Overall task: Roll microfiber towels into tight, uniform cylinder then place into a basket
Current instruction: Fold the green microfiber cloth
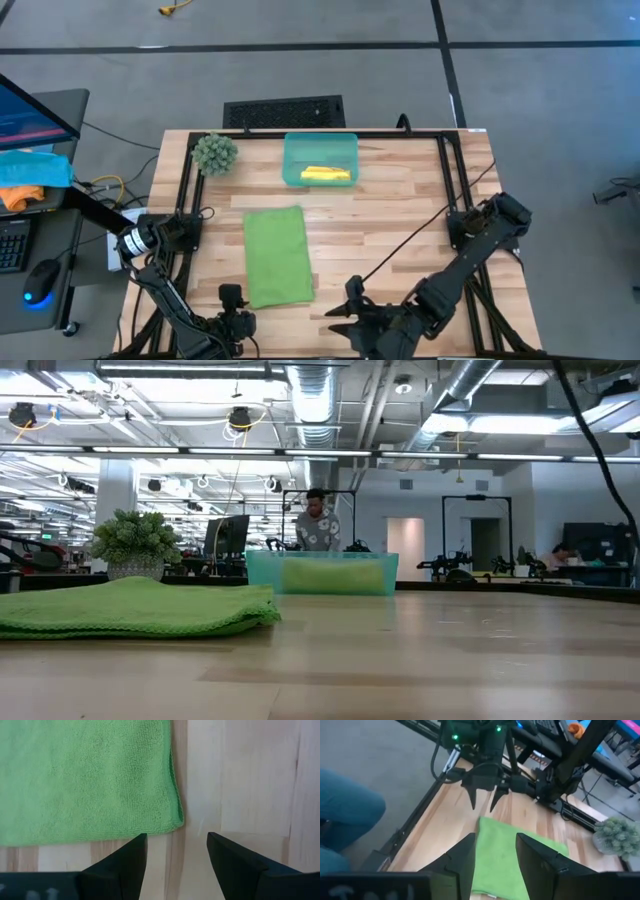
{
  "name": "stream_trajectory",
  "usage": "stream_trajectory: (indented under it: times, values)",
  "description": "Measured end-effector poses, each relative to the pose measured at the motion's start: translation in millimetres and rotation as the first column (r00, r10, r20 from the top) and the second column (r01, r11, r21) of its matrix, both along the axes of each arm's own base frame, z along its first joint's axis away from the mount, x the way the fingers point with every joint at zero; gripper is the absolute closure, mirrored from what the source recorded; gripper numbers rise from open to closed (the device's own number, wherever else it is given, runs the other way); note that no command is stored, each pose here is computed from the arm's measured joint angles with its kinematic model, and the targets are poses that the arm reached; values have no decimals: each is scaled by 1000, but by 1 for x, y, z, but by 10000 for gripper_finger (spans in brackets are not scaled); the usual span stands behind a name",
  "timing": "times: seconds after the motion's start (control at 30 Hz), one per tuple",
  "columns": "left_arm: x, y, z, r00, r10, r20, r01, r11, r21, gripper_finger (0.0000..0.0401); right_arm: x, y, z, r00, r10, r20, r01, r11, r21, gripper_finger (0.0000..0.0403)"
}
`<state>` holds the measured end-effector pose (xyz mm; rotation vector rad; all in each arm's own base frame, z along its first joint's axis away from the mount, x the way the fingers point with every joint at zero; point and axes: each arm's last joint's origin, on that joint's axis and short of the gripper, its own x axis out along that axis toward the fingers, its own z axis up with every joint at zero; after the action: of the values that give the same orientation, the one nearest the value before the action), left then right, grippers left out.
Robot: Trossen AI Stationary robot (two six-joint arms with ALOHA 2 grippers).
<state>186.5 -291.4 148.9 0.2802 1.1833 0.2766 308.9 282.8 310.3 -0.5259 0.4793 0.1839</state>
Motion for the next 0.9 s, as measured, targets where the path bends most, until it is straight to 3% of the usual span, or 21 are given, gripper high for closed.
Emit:
stream_trajectory:
  times: [0.2, 0.5, 0.9]
  values:
    - [2, -3, 0, 1000, -10, 21, 11, 1000, -21, 200, 11, -17, -28, 995, -13, -95, 16, 999, 30, 239]
    - [7, -2, 0, 997, -31, 77, 31, 1000, -1, 200, 28, -39, -56, 995, 25, -101, -17, 997, 76, 239]
    - [15, 2, 1, 995, -53, 80, 51, 998, 27, 200, 31, -50, -81, 997, 47, -59, -40, 993, 112, 239]
